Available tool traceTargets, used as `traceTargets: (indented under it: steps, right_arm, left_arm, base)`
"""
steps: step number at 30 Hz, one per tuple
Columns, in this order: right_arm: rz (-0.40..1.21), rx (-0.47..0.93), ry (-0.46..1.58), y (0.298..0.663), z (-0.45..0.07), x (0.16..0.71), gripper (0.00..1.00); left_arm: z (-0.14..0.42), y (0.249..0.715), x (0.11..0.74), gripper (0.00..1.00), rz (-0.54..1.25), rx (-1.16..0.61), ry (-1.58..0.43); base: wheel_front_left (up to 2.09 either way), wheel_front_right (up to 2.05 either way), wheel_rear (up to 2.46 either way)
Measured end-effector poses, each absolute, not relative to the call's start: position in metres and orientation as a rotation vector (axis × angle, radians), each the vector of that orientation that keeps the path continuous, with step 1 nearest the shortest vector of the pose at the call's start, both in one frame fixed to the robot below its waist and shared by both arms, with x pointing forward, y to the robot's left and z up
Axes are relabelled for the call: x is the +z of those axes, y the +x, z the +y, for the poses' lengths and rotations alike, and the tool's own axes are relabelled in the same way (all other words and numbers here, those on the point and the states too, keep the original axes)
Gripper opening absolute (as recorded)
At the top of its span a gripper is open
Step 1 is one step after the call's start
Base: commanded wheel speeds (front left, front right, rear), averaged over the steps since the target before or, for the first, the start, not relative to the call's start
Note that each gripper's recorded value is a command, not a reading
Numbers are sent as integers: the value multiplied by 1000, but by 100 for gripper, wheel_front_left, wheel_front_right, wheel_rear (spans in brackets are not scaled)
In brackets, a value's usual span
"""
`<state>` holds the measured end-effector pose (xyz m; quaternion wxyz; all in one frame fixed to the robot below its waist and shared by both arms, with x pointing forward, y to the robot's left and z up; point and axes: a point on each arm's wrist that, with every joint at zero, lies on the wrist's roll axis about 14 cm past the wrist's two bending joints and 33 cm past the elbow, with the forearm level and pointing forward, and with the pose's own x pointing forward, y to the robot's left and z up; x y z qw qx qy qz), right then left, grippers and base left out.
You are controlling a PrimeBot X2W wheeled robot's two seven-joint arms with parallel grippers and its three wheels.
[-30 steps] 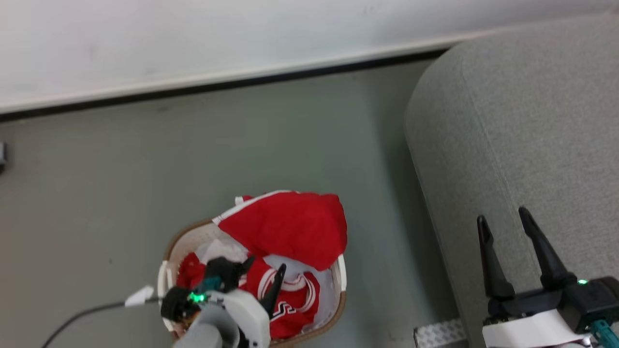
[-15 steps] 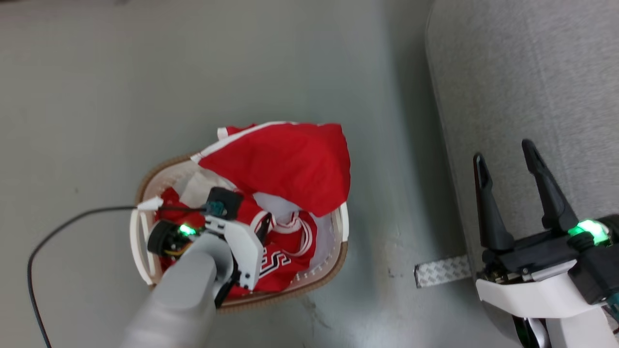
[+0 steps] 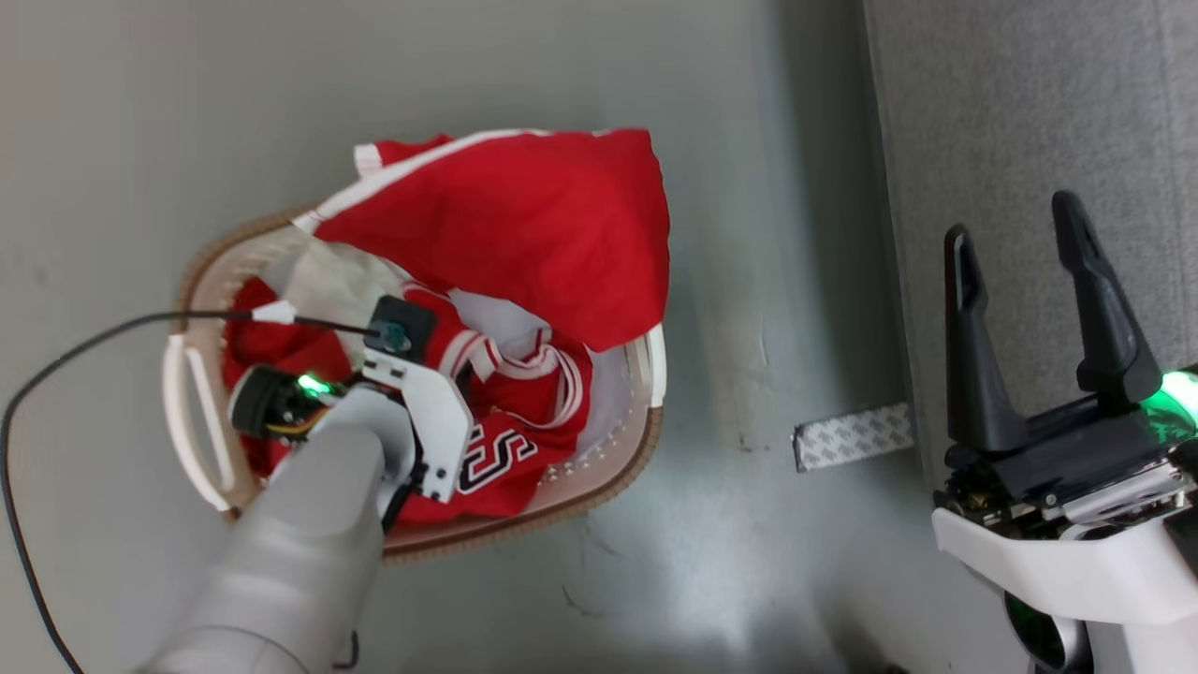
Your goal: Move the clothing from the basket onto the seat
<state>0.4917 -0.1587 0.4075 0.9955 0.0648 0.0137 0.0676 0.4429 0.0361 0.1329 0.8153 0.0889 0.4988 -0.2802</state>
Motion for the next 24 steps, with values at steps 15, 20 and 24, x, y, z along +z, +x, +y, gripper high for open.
traceTargets:
  steps: [15, 20, 24]
  right_arm:
    - [88, 87, 141, 495, -175, 375, 100]
    - [74, 98, 156, 495, -170, 384, 100]
    - [44, 100, 159, 492, -169, 403, 100]
  left_arm:
    - [34, 446, 90, 0, 1072, -683, 281]
    - [32, 443, 111, 0, 1018, -658, 223]
    - [33, 438, 139, 0, 973, -620, 162]
  base:
    - [0, 0, 0]
    - [0, 0, 0]
    - [0, 0, 0]
